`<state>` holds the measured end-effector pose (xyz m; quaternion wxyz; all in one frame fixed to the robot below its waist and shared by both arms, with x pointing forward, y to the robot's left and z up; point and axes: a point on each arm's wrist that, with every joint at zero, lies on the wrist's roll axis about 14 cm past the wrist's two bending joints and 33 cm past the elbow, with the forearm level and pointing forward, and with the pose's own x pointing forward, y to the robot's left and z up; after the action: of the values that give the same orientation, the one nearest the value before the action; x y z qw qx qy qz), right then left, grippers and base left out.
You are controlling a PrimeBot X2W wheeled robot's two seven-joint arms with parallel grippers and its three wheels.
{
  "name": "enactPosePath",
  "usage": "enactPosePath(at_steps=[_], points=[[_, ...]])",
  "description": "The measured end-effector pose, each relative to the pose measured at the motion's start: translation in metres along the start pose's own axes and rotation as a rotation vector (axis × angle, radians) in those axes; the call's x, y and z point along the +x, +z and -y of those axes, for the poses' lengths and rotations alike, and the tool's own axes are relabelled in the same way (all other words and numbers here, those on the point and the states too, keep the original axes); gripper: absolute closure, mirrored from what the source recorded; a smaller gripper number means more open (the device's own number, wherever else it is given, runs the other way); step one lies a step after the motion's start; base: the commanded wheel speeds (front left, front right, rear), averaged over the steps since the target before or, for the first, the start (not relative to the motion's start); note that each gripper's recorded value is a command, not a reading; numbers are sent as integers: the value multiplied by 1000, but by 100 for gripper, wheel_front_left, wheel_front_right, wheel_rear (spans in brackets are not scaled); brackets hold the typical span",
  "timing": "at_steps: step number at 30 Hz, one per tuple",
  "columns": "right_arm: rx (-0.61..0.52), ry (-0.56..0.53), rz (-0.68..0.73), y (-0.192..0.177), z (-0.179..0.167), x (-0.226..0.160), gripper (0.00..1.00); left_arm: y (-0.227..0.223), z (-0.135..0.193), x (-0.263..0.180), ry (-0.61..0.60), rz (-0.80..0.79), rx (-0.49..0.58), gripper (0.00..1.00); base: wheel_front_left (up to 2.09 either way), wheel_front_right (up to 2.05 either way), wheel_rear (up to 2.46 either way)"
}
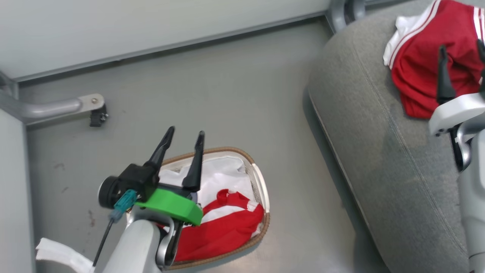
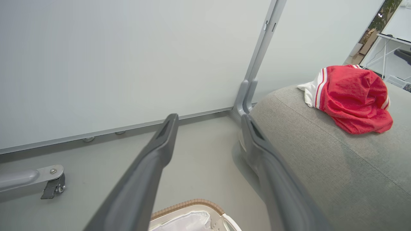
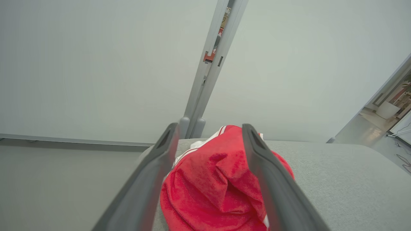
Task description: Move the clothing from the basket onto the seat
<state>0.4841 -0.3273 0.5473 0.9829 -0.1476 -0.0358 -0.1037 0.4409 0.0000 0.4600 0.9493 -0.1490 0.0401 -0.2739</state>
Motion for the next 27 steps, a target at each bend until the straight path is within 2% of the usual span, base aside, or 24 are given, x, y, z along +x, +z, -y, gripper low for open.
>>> enactPosePath(at_steps=[8,12,21,27], points=[[162,174,32,15,-92,-22,0,33,-59,-59,256,84,21,0,0,0,0],[232,231,27,17,-123,-39,0,38,-81,-92,364,96,33,0,0,0,0],[384,292,-25,6,-154,-77,0,39,-93,-134,464,113,12,0,0,0,0],[424,306,-38,3,-159,-92,0,39,-93,-141,477,118,4,0,0,0,0]])
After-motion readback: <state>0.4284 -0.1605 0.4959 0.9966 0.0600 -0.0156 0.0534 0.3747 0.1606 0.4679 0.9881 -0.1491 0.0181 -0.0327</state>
